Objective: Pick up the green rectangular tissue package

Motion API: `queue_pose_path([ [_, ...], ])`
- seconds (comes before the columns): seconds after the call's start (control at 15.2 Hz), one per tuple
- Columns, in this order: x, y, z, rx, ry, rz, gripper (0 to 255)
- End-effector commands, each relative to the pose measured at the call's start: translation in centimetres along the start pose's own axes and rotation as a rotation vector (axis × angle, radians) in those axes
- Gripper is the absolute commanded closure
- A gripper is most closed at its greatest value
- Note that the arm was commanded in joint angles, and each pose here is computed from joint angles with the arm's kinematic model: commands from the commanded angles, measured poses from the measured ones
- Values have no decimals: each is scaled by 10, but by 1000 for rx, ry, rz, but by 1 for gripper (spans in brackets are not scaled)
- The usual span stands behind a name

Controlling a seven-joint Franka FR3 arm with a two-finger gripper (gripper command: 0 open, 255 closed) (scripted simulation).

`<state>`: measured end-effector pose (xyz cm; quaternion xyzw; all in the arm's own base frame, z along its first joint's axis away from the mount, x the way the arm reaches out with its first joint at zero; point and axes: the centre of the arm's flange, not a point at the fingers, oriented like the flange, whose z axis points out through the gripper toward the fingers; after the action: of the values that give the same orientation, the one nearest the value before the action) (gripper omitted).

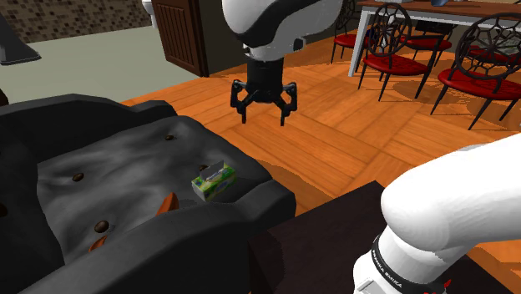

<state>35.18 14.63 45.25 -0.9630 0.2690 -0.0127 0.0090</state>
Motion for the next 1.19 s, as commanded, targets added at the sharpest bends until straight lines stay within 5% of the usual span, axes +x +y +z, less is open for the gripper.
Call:
queue_pose_path([
  [0.0, -5, -22, 22, -2, 5, 72, 0],
  [1.12, 29, -176, 184, -35, 44, 638, 0],
])
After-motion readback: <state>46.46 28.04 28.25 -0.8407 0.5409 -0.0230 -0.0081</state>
